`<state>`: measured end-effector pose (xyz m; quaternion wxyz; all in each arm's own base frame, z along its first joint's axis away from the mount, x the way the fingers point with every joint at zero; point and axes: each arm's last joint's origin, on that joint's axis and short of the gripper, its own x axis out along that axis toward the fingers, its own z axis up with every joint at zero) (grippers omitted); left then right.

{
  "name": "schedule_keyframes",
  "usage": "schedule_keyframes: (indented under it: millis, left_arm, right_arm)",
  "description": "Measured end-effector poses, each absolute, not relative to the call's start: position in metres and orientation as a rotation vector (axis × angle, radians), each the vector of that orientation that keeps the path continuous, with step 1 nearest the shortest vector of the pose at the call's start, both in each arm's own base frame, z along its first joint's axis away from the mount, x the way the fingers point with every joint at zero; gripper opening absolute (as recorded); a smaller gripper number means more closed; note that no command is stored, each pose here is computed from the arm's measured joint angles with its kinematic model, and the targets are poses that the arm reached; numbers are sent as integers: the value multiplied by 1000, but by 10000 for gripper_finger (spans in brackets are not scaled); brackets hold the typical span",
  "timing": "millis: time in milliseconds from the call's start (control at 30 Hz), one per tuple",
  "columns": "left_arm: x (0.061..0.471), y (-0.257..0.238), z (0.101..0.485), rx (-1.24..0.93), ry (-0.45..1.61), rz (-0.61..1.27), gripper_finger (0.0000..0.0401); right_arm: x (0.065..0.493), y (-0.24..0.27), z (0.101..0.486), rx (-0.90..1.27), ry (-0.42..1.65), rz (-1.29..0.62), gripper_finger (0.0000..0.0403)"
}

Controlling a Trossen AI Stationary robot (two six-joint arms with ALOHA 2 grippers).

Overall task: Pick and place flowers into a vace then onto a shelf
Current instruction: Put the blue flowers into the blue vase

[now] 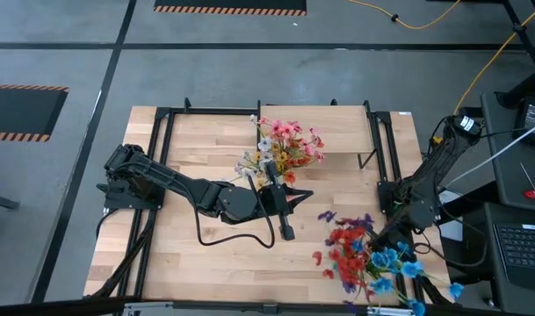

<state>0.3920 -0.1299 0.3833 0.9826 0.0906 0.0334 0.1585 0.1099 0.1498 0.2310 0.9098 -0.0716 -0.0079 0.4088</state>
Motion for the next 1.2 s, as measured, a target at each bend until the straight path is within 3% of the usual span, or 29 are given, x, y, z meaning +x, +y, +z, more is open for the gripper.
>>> schedule_keyframes:
  millis: [267, 733, 1200]
  left_arm:
    - [392, -130, 382, 178, 78, 318, 5]
    - [392, -130, 382, 172, 80, 318, 4]
    - [392, -130, 381, 174, 84, 318, 7]
  right_arm:
    - [105, 141, 207, -105, -43, 803, 2]
    - [105, 141, 203, -119, -12, 807, 4]
    - [105, 141, 197, -104, 61, 806, 89]
